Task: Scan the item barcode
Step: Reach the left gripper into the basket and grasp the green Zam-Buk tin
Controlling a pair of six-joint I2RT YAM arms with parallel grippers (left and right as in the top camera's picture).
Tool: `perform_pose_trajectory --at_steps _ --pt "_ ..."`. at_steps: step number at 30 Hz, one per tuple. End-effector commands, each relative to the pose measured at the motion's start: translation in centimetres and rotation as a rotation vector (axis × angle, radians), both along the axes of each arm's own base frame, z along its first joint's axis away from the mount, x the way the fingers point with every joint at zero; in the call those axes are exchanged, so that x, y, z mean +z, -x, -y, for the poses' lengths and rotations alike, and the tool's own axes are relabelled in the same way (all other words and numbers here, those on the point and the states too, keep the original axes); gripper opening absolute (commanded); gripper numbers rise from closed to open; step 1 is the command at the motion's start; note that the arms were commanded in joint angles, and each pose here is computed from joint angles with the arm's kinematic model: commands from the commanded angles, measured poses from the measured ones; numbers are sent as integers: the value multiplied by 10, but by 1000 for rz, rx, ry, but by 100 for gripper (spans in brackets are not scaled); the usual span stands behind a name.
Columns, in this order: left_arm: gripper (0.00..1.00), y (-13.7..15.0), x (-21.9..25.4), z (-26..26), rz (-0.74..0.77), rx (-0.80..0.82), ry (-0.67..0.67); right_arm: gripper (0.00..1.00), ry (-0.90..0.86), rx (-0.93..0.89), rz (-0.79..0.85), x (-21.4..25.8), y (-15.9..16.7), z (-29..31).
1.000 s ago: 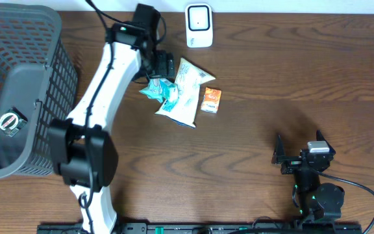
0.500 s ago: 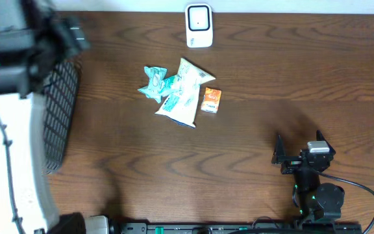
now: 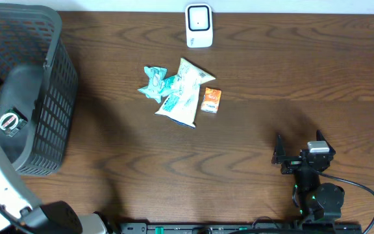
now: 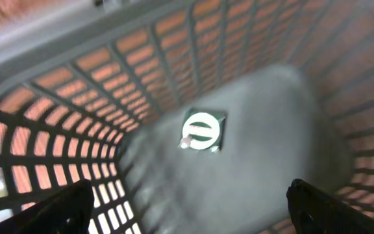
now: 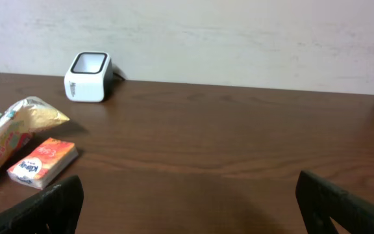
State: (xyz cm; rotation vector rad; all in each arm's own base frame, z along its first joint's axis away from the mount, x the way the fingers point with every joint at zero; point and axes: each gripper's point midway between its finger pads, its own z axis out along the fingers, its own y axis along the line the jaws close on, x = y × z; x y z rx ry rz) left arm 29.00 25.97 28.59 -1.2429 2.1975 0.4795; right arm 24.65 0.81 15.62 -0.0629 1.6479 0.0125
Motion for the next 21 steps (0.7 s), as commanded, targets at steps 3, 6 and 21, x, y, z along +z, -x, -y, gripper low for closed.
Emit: perform_pose_trajectory --at_steps 3,6,21 --pt "94 5 -40 -25 -85 69 50 99 -10 -4 -1 0 0 0" --pt "94 -1 -53 -31 -102 72 63 99 -10 -4 -1 0 0 0" --pt "94 -33 -157 -39 -224 43 245 99 -10 -4 -1 0 0 0"
